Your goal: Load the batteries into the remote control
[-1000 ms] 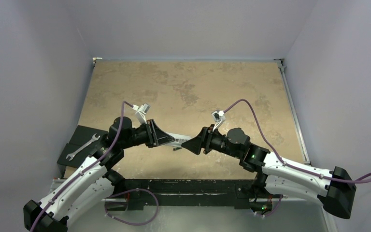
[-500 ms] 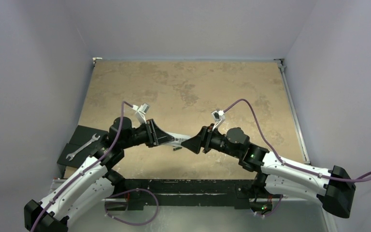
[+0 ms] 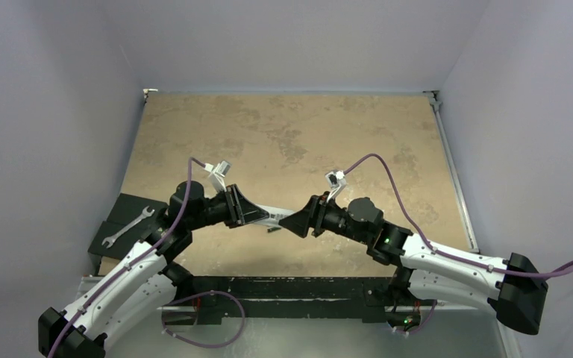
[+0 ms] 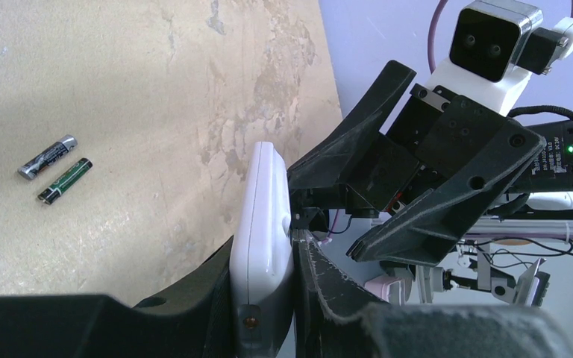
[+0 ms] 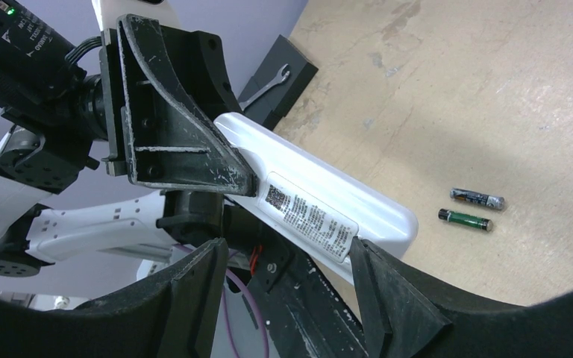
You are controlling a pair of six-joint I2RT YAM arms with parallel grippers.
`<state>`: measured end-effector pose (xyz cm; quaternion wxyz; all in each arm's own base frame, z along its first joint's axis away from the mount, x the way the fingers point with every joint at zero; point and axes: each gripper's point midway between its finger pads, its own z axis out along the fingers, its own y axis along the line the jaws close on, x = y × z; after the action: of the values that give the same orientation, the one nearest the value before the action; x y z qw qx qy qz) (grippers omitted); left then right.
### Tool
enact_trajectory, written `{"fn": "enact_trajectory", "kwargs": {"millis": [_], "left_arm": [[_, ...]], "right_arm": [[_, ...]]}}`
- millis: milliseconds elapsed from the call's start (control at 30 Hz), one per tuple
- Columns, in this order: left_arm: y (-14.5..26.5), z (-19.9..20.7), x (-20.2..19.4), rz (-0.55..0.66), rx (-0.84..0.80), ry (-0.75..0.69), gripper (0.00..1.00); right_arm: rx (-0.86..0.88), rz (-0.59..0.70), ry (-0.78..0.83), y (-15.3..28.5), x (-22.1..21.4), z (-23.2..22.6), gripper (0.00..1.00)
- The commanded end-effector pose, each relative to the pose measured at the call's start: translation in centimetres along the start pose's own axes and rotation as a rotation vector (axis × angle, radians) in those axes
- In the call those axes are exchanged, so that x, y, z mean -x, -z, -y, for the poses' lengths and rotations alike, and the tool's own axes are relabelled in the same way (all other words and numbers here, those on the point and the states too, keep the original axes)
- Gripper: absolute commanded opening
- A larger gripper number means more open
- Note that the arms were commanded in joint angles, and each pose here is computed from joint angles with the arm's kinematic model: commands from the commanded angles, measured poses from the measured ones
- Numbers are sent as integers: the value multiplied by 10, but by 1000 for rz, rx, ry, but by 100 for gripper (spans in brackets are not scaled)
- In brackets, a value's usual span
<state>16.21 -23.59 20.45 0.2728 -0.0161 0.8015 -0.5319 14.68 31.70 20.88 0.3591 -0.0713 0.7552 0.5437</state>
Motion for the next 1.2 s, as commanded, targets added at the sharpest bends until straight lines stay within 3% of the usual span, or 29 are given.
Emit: {"fn": "enact_trajectory", "kwargs": {"millis": [0,867,1167], "left_arm": [[2,25,0,-20,-101,-28,0],[-1,5,2,-7,3,-35,0],[1,8,4,-4,4,-46,0]], "right_arm": [[184,23,-14,3,9,-45,68],[243,33,-5,9,11,-62,68],[124,43,2,9,10,-39,68]]}}
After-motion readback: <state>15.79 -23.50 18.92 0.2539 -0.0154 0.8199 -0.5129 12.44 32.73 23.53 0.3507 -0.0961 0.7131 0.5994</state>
